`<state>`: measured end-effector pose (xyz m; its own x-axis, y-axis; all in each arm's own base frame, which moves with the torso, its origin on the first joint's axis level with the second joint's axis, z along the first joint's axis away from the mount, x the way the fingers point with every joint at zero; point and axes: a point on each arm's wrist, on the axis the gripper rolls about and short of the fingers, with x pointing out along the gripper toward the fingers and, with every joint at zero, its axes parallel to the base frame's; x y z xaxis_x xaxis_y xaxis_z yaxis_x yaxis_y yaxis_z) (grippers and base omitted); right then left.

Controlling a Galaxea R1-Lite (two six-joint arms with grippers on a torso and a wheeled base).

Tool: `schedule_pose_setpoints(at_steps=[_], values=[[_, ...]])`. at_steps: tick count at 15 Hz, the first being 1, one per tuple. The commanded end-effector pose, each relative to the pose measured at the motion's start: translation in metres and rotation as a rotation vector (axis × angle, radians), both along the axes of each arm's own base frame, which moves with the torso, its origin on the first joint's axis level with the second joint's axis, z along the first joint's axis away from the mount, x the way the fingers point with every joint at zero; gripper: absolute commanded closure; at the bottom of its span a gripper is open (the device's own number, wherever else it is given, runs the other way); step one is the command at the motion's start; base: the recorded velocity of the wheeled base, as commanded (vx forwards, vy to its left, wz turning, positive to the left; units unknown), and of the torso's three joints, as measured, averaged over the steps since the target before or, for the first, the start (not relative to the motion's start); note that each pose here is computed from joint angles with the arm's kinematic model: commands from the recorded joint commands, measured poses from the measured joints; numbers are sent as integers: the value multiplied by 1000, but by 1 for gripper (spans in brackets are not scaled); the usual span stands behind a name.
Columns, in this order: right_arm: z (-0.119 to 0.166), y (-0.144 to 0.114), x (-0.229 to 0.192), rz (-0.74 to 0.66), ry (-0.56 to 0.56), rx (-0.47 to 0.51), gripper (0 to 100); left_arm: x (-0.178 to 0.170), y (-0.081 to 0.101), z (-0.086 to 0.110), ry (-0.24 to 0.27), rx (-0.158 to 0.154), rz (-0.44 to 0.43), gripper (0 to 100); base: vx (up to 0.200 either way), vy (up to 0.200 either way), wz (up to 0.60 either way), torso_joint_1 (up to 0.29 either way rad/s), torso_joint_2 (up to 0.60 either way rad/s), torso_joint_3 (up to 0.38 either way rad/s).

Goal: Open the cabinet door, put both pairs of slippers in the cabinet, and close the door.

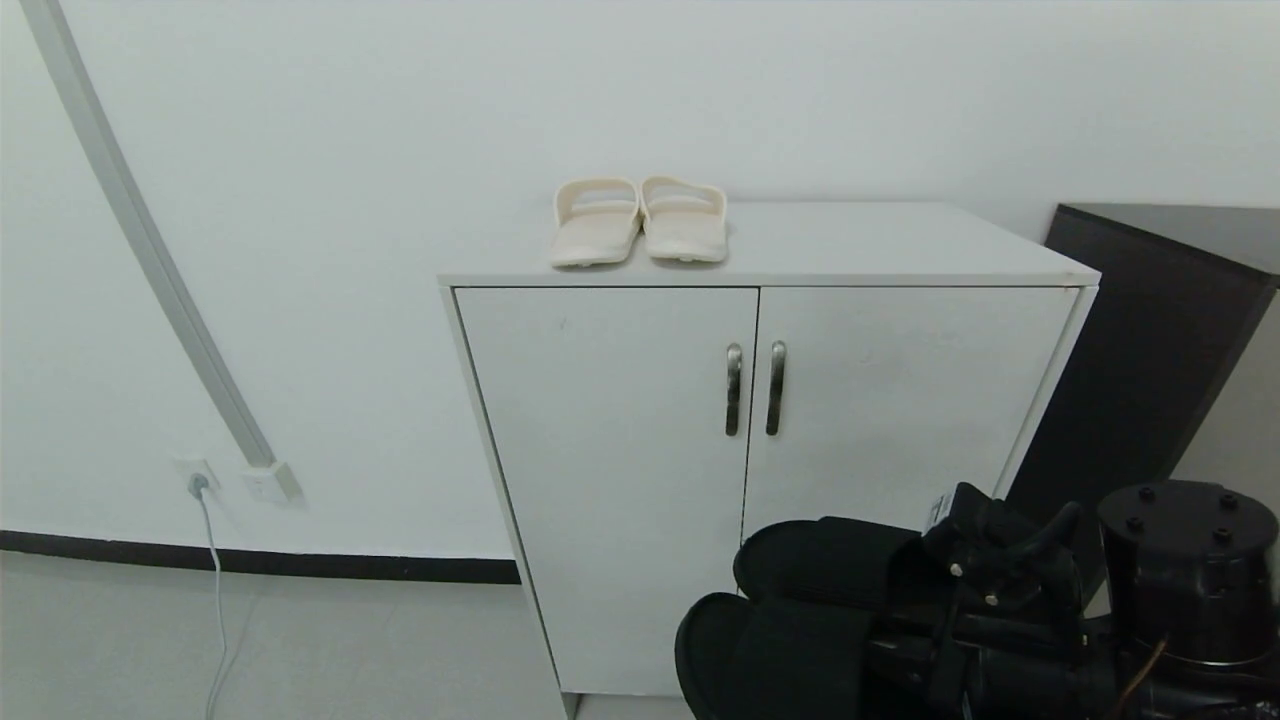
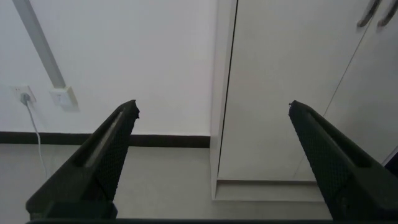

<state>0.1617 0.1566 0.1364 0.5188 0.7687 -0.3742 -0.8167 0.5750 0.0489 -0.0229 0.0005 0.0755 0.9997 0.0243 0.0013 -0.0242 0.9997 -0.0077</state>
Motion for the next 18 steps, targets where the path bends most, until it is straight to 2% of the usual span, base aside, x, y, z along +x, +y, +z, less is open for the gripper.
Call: schedule_pose_setpoints(at_steps=[1,6,10,12,13,14,15,16,18], values=[[-1,0,0,1,5,-4,100,0,0,0,1,0,0,0,0,0,0,-95,461,354],[-3,-1,-1,1,8,-7,100,0,0,0,1,0,-1,0,0,0,0,-43,432,365],[-5,-2,-2,0,14,-14,100,0,0,0,0,-3,2,0,0,0,0,-1,18,4],[-5,-2,-2,13,-5,-30,100,0,0,3,-20,11,-15,0,0,0,0,0,0,0],[-5,-2,-2,17,-14,-36,100,-4,-1,25,-75,5,-62,0,0,0,0,-27,163,163],[-6,-2,-2,16,-13,-38,100,-7,-1,49,-113,-38,-80,0,0,0,0,-12,100,105],[-6,-2,-2,17,-12,-38,100,-6,-2,80,-133,-100,-126,0,0,0,0,-2,61,66],[-7,-2,-3,17,-11,-39,100,3,-3,87,-82,-79,-190,0,0,0,0,0,0,0],[-8,-3,-3,17,-7,-43,100,27,-5,92,31,-51,-258,0,0,0,0,0,0,0]])
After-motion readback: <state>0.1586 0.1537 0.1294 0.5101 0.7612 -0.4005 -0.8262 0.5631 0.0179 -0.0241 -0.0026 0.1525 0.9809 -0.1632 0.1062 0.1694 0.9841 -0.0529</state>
